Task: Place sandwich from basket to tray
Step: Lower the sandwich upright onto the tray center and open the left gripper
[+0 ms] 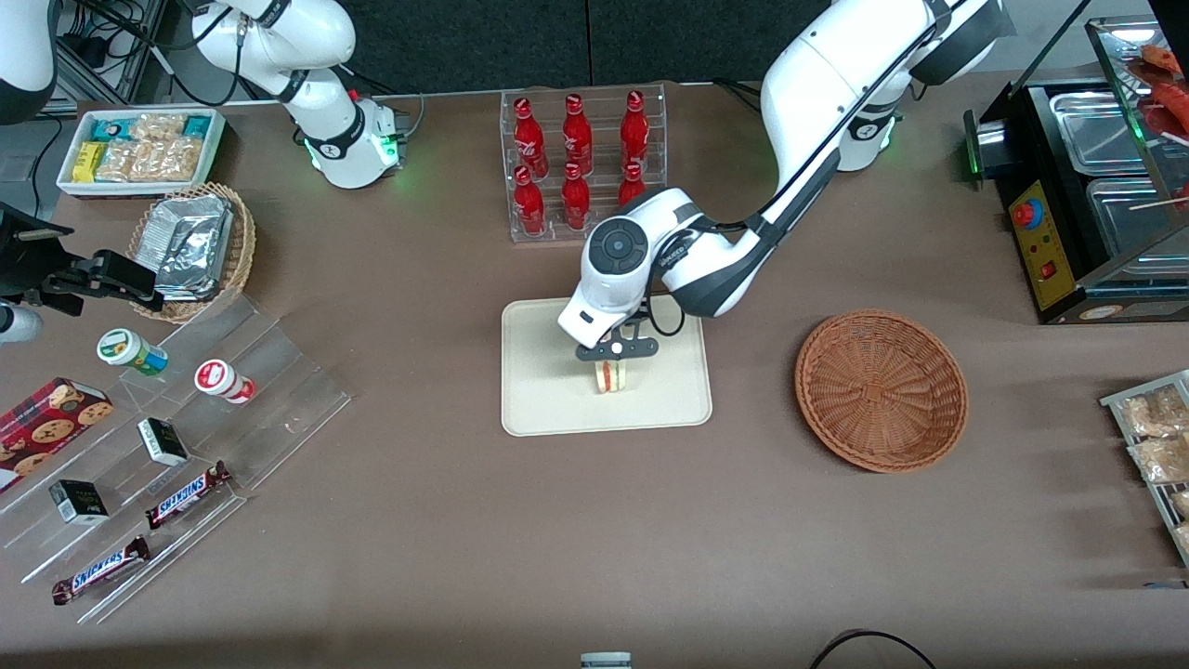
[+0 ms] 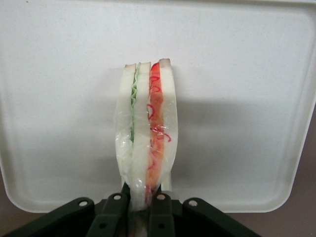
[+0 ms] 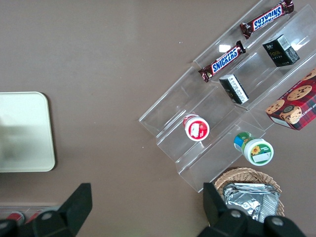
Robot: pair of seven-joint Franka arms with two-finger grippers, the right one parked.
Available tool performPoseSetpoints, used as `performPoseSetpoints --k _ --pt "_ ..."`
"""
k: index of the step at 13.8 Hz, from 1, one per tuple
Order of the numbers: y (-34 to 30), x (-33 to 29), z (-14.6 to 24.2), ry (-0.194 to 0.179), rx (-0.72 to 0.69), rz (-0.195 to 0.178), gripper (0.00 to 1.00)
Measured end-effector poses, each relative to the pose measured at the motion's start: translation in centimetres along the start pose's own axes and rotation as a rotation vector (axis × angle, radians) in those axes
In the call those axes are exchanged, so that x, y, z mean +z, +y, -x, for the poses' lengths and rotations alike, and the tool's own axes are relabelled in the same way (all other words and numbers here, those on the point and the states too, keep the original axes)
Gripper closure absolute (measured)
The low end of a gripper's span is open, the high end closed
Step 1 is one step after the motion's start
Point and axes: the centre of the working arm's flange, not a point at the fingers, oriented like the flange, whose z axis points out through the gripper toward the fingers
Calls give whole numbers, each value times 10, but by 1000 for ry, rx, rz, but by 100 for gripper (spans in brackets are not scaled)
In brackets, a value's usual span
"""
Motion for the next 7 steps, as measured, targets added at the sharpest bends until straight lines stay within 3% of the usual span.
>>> performPoseSetpoints --k 7 --pt "-2 14 -2 14 10 -29 85"
